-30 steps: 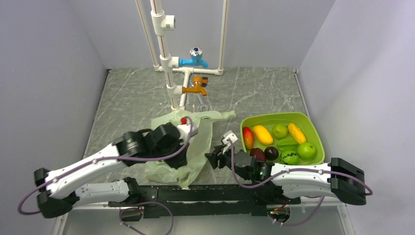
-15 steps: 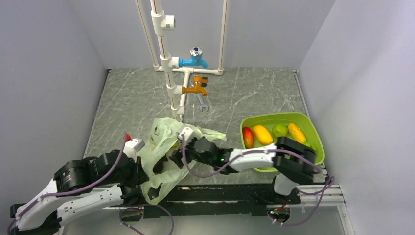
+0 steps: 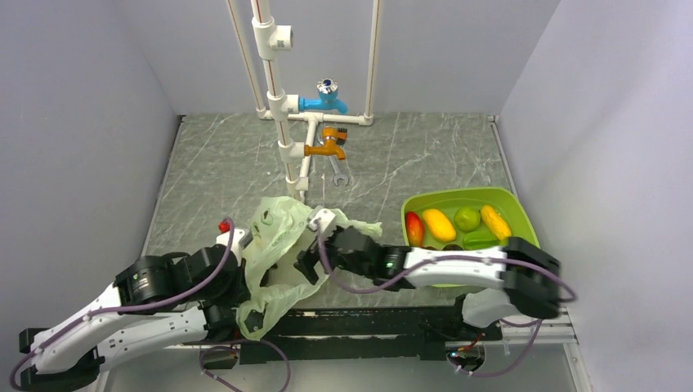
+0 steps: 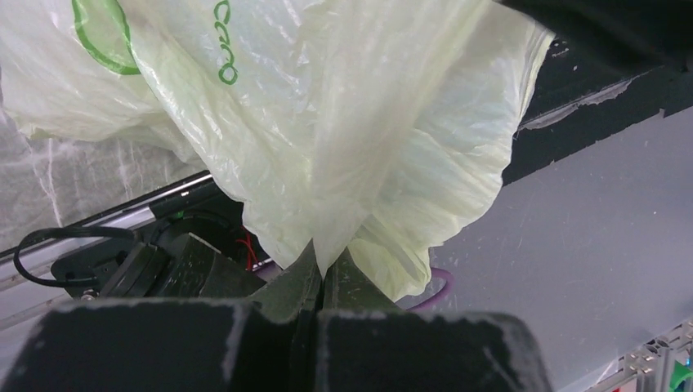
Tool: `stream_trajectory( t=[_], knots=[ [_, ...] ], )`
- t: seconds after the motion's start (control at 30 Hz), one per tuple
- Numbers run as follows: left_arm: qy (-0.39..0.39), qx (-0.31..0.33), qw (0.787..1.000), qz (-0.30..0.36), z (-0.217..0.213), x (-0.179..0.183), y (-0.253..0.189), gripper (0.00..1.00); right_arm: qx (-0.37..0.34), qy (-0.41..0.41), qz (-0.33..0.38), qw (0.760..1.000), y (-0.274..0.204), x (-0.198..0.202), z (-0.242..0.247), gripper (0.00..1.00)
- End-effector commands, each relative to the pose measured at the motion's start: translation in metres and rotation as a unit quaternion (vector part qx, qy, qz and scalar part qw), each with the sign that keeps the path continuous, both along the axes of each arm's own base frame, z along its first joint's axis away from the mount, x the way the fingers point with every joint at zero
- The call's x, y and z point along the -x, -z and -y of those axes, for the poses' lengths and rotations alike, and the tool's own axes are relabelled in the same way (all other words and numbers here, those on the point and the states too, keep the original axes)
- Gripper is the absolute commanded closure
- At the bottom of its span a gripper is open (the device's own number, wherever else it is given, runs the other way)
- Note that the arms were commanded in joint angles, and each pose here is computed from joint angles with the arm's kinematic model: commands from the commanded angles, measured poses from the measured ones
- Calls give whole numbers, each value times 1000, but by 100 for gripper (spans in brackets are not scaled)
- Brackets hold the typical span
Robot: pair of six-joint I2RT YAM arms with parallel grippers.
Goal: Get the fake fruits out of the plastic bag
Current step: Adjust the plastic bag at the center of the board.
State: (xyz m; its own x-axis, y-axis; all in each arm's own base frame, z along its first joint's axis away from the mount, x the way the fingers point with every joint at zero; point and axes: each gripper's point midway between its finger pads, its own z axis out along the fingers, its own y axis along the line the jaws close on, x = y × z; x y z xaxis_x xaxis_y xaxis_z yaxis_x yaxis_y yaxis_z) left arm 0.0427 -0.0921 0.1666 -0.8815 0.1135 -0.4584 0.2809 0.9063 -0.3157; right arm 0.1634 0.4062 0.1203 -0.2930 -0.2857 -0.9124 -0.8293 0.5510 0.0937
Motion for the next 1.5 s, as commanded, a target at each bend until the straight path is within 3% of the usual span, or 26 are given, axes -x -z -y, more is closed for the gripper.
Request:
stream_trajectory(
  t=[0.0, 0.17, 0.33, 0.43, 0.5, 0.53, 0.63, 0.7, 0.8, 0.93, 1.07, 1.13, 1.23, 1.3, 1.47],
  knots=[
    [13, -3, 999, 31, 15, -16, -4, 100, -108, -99, -21, 989, -89, 50, 16, 1],
    [24, -4, 999, 39, 21, -20, -5, 100, -54, -145, 36, 987, -124, 60, 49, 1],
    [25, 7, 999, 45, 23, -20, -8, 100, -34, -96, 117, 988, -159, 36, 77, 0],
    [24, 20, 998, 51, 26, -22, -13, 100, -48, -92, 112, 988, -160, 32, 79, 0],
    [24, 31, 997, 61, 29, -25, -19, 100, -49, -40, 96, 993, -153, 18, 85, 1],
    [25, 41, 996, 70, 33, -28, -24, 100, -47, 29, 92, 994, -148, 1, 97, 1],
    [43, 71, 992, 93, 52, -35, -39, 100, -81, 140, 67, 985, -133, -16, 123, 1],
    [60, 74, 991, 95, 66, -39, -43, 100, -103, 80, 54, 990, -125, 2, 113, 1],
    [80, 28, 994, 63, 73, -38, -28, 100, -104, -90, 7, 990, -110, 52, 75, 1],
    [83, -24, 996, 24, 62, -30, 1, 100, -102, -183, -95, 973, -71, 92, 42, 8],
    [82, -1, 996, 25, 55, -22, 4, 100, -142, -211, -136, 957, -61, 104, 19, 14],
    [82, 12, 996, 30, 51, -19, 2, 100, -143, -181, -132, 964, -59, 92, 10, 24],
    [83, 17, 996, 25, 43, -13, 3, 100, -143, -54, -99, 983, -48, 46, 12, 39],
    [83, 12, 996, 18, 39, -10, 7, 100, -135, -17, -63, 989, -40, 26, 13, 49],
    [87, 5, 996, 4, 40, -6, 15, 100, -104, -21, 23, 994, -11, 4, -3, 48]
  ],
)
